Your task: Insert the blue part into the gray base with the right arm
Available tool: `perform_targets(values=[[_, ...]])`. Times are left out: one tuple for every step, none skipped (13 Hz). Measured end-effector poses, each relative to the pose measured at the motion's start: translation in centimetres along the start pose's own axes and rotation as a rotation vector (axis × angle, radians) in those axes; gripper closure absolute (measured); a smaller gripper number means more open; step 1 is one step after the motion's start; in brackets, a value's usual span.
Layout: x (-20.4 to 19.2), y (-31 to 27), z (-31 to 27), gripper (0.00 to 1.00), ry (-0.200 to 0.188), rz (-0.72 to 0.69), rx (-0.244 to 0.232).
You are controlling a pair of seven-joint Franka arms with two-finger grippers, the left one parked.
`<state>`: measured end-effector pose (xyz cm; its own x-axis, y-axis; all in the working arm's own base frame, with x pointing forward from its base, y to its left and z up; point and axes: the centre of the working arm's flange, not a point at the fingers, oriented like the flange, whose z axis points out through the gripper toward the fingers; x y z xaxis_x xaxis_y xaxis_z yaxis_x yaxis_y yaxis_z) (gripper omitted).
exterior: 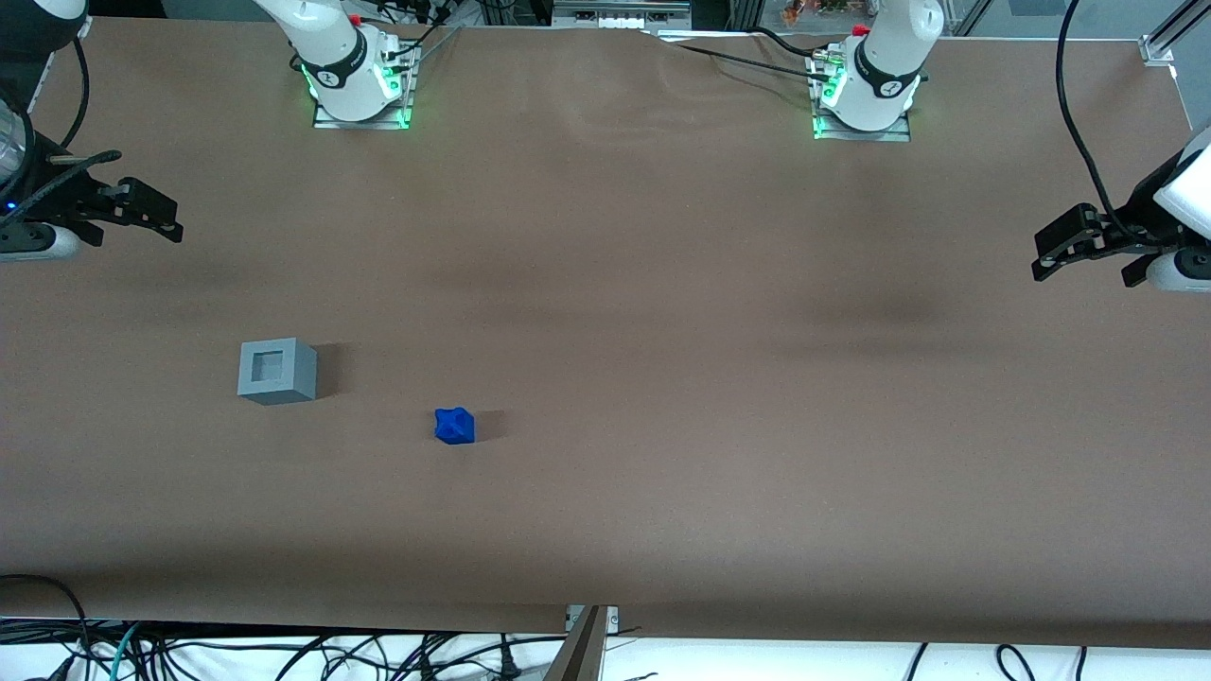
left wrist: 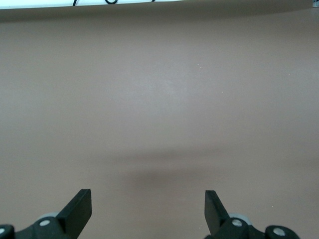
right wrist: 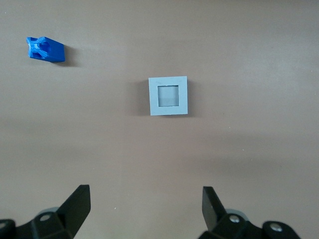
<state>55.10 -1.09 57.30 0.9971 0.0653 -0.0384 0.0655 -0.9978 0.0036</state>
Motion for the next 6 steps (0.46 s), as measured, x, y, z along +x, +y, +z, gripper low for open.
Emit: perform_targets(values=[[0.1, 0.1, 0.2, 0.01, -0.004, 0.002, 0.001], [0.1, 0.3, 0.4, 0.00, -0.009, 0.005, 0.001], [0.2, 0.6, 0.7, 0.00, -0.014, 0.010, 0.002], [0.3, 0.9, 1.0, 0.00, -0.019, 0.015, 0.003], [0.4, 1.2, 1.1, 0.00, -0.022, 0.020, 0.004], [0.4, 1.3, 1.3, 0.00, -0.025, 0.022, 0.005]])
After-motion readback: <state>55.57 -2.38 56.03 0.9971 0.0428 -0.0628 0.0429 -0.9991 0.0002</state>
